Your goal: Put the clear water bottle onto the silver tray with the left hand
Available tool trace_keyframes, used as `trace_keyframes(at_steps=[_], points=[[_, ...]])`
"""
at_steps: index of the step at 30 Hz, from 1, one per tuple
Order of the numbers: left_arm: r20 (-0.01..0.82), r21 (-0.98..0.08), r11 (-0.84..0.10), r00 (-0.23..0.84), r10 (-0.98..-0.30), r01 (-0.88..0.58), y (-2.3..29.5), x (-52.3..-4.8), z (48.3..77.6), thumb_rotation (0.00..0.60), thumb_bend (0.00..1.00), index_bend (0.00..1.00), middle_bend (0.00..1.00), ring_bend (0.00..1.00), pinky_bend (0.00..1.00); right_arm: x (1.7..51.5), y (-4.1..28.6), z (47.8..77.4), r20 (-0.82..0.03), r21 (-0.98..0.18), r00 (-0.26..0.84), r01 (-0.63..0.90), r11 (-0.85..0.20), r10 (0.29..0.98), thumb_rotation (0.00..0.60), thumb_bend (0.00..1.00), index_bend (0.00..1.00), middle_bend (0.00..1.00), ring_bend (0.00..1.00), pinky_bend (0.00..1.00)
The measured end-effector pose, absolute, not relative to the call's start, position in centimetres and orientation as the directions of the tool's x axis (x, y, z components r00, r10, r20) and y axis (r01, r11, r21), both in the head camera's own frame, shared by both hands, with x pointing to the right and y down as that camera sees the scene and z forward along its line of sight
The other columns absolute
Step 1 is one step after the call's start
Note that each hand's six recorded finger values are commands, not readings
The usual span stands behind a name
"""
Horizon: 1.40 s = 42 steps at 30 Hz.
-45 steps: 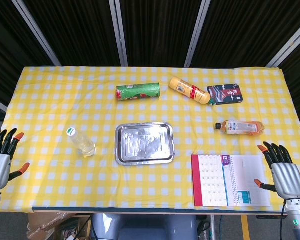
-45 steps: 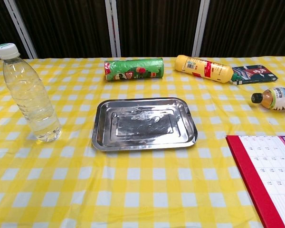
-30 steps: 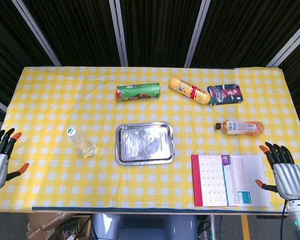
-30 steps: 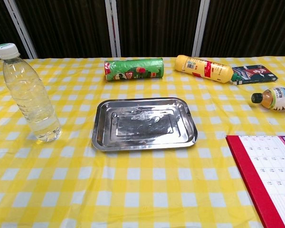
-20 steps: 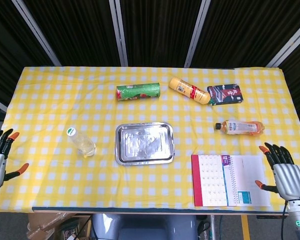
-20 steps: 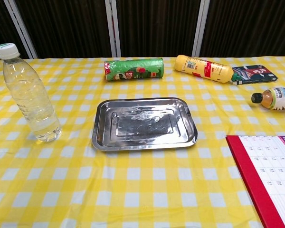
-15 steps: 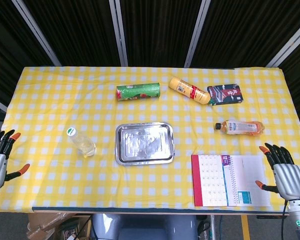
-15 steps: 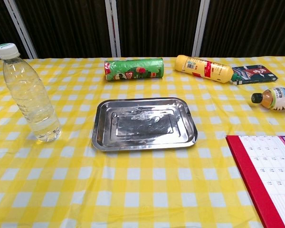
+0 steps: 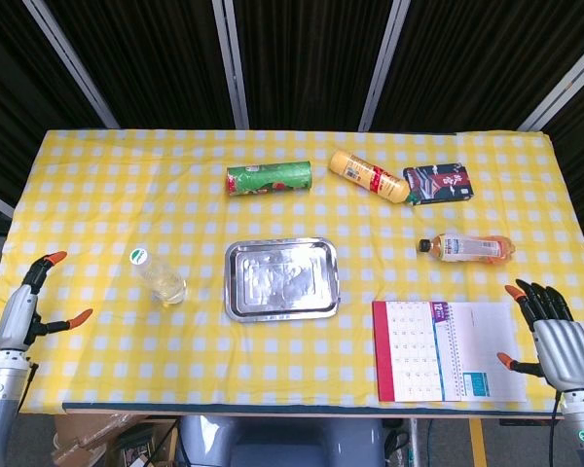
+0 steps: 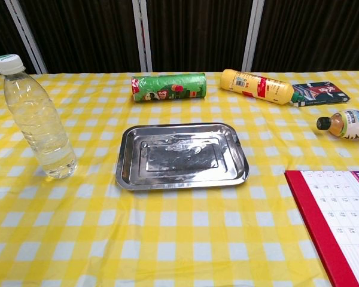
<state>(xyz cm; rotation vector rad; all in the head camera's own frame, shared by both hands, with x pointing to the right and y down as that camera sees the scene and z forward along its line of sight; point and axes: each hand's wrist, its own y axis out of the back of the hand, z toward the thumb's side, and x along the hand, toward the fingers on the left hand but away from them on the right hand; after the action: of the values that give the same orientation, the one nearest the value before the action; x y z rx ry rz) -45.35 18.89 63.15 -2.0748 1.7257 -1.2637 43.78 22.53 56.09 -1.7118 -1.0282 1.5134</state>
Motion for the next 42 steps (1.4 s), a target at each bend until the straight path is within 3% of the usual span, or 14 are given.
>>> trace_keyframes(at_steps=[6, 15, 25, 31, 42], points=[[0.583, -0.371, -0.303, 0.033, -0.812, -0.878, 18.1, -43.2, 66.4, 0.600, 0.18, 0.11, 0.08, 0.00, 0.00, 43.7, 22.6, 56.0, -0.506, -0.848, 0.043, 0.157, -0.506, 0.862, 0.600, 0.16, 0.12, 0.07, 0.00, 0.01], [0.604, -0.281, -0.359, 0.127, -0.787, -0.890, 17.8, -39.0, 69.6, 0.600, 0.18, 0.11, 0.09, 0.00, 0.00, 43.8, 22.6, 55.9, -0.517, -0.838, 0.043, 0.175, -0.516, 0.855, 0.600, 0.16, 0.12, 0.07, 0.00, 0.01], [0.573, -0.245, -0.368, 0.173, -0.801, -0.897, 17.2, -34.9, 70.9, 0.600, 0.19, 0.15, 0.15, 0.00, 0.00, 43.9, 22.7, 55.8, -0.523, -0.833, 0.047, 0.184, -0.522, 0.851, 0.600, 0.16, 0.12, 0.07, 0.00, 0.01], [0.553, -0.257, -0.348, 0.158, -0.818, -0.902, 16.8, -33.7, 71.6, 0.600, 0.28, 0.19, 0.19, 0.00, 0.00, 44.1, 22.7, 55.8, -0.527, -0.829, 0.045, 0.195, -0.525, 0.849, 0.600, 0.16, 0.12, 0.07, 0.00, 0.01], [0.529, -0.290, -0.303, 0.112, -0.841, -0.908, 16.5, -32.2, 73.3, 0.600, 0.39, 0.42, 0.42, 0.05, 0.03, 44.4, 22.6, 55.6, -0.529, -0.826, 0.040, 0.204, -0.525, 0.848, 0.600, 0.16, 0.12, 0.07, 0.00, 0.01]])
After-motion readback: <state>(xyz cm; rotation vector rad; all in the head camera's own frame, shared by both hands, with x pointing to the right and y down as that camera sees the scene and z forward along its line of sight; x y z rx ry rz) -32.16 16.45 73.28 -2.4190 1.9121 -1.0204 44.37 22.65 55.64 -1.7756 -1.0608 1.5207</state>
